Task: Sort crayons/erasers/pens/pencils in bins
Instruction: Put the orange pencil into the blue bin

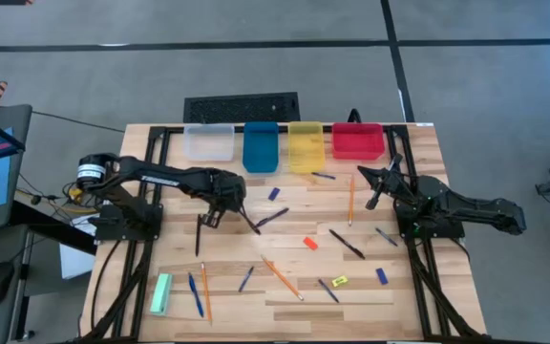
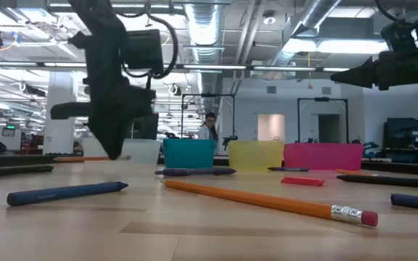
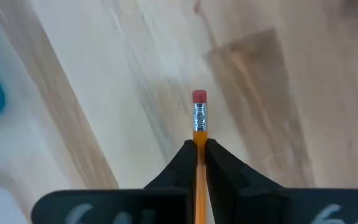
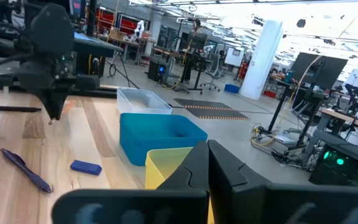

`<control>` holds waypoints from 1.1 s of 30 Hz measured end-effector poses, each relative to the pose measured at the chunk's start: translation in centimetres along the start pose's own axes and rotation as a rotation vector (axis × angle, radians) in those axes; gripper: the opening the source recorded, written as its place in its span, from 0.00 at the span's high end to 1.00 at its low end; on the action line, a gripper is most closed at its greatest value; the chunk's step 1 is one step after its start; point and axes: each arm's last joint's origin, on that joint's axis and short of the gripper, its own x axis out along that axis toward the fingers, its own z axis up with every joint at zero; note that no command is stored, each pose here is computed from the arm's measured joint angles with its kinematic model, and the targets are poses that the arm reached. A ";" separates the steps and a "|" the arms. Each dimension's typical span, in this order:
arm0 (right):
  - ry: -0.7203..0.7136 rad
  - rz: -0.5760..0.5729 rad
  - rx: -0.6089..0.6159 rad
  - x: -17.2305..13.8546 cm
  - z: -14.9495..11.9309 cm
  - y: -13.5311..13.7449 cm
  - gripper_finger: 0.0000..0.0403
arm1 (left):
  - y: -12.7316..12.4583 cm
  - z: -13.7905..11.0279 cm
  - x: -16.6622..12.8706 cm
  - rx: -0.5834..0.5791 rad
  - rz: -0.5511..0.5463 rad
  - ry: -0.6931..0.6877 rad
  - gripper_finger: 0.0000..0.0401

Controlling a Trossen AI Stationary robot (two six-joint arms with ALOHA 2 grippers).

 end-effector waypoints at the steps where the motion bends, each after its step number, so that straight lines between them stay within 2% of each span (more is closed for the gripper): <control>1: 0.000 0.000 0.000 0.0 0.0 0.0 0.96 | 0.1 0.1 -0.2 -0.003 -0.002 -0.007 0.99; 6: 0.000 0.000 0.000 0.0 0.0 0.0 0.96 | 1.5 0.4 -2.6 -0.083 0.028 -0.092 0.99; 13: 0.000 0.000 0.000 0.0 0.0 0.0 0.96 | 3.6 -0.6 -7.1 -0.248 0.029 -0.260 0.99; 17: 0.000 0.000 0.000 0.0 0.0 0.0 0.96 | 5.4 -1.2 -10.6 -0.316 0.095 -0.344 0.99; 23: 0.000 0.000 0.000 0.0 0.0 0.0 0.96 | 8.7 -2.1 -14.0 -0.378 0.216 -0.458 0.99; 30: 0.000 0.000 0.000 0.0 0.0 0.0 0.96 | 13.2 -2.3 -14.6 -0.590 0.228 -0.771 0.99; 33: 0.000 0.000 0.000 0.0 0.0 0.0 0.96 | 15.1 -2.6 -14.0 -0.680 0.254 -0.825 0.99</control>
